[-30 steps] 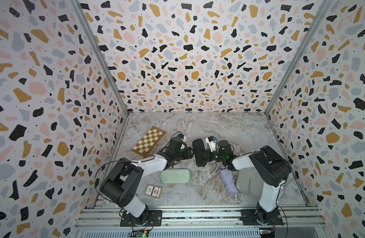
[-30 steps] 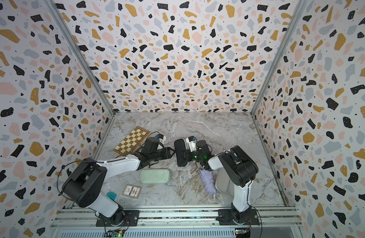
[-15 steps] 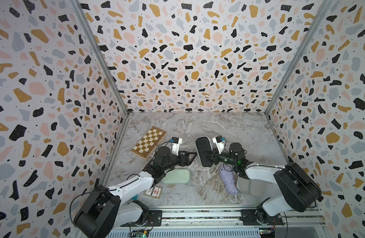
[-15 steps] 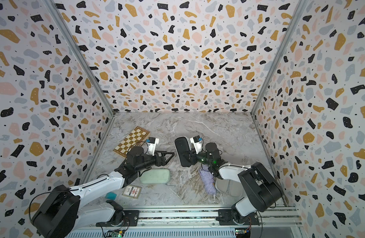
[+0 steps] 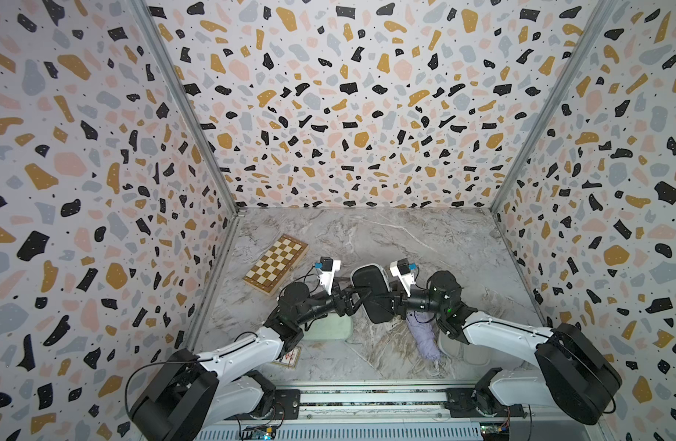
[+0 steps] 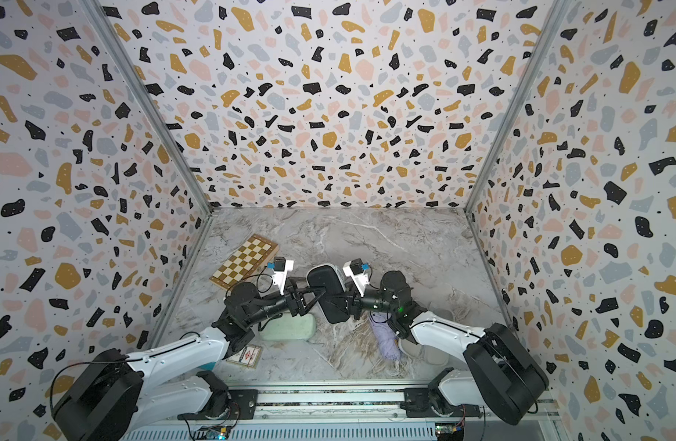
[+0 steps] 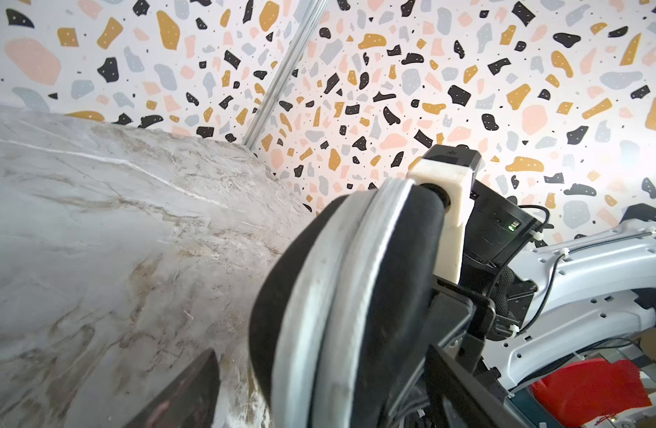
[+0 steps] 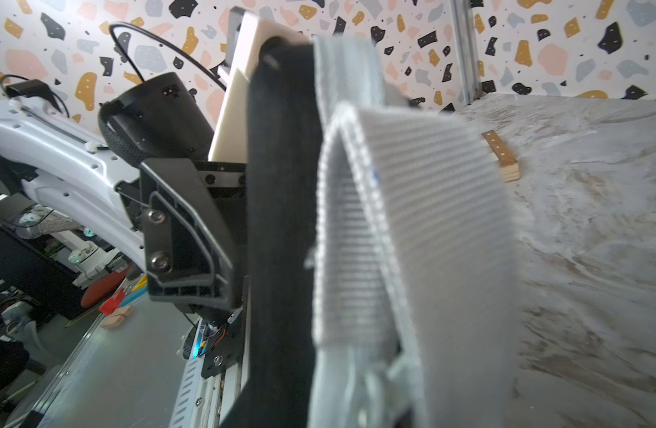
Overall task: Put umbrellas into zippered umbrella sleeves
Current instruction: Pick up the umbrella sleeve at the center of the board.
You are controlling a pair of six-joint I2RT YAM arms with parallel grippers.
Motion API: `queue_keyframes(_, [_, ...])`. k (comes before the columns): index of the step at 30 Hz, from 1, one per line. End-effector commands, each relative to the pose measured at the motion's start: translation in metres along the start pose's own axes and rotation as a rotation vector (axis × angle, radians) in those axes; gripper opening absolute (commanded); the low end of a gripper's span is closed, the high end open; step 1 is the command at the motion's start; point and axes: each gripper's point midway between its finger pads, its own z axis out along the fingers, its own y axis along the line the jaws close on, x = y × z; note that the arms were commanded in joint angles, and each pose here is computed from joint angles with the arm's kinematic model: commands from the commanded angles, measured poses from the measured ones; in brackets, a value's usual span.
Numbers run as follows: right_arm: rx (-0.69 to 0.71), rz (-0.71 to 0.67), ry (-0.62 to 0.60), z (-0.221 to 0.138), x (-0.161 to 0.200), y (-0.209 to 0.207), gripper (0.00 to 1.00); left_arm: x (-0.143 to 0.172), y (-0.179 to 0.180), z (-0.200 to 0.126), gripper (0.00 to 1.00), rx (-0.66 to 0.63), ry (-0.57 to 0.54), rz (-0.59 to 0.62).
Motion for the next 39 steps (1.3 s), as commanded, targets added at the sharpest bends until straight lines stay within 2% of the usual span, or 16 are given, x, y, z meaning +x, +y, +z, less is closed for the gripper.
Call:
queue_keyframes(1, [-0.085, -0.107, -0.069, -0.002, -0.026, 0.028, 0.30, -0.015, -0.027, -0.003, 0.80, 0.094, -0.071, 0.072])
queue_keyframes(5, [-0.110, -0.108, -0.064, 0.000, -0.025, 0.033, 0.30, -0.012, -0.041, -0.001, 0.71, 0.133, -0.070, 0.079])
queue_keyframes(13, [-0.150, -0.113, -0.070, 0.003, -0.027, 0.041, 0.29, -0.001, -0.044, 0.007, 0.54, 0.152, -0.040, 0.055])
queue_keyframes(19, [-0.139, -0.106, -0.051, 0.008, -0.020, 0.037, 0.30, -0.001, -0.046, 0.009, 0.29, 0.164, -0.039, 0.053])
queue_keyframes(25, [-0.090, -0.095, -0.044, 0.008, -0.017, 0.025, 0.40, -0.001, -0.044, 0.005, 0.14, 0.131, -0.036, 0.081])
queue_keyframes(27, [-0.065, -0.088, -0.045, 0.007, -0.019, 0.019, 0.47, -0.002, -0.042, 0.004, 0.12, 0.107, -0.029, 0.094])
queue_keyframes(28, [-0.042, -0.081, -0.048, 0.005, -0.020, 0.013, 0.52, -0.003, -0.042, 0.002, 0.05, 0.098, -0.023, 0.099])
queue_keyframes(33, [0.104, -0.088, -0.090, -0.012, -0.025, -0.010, 0.65, -0.007, -0.049, -0.004, 0.06, 0.096, 0.004, 0.141])
queue_keyframes(35, [0.169, -0.104, -0.106, -0.021, -0.026, -0.016, 0.65, -0.011, -0.050, -0.009, 0.05, 0.106, 0.008, 0.156])
queue_keyframes(39, [0.286, -0.164, -0.128, -0.040, -0.025, -0.024, 0.64, -0.010, -0.067, -0.012, 0.05, 0.204, 0.072, 0.181])
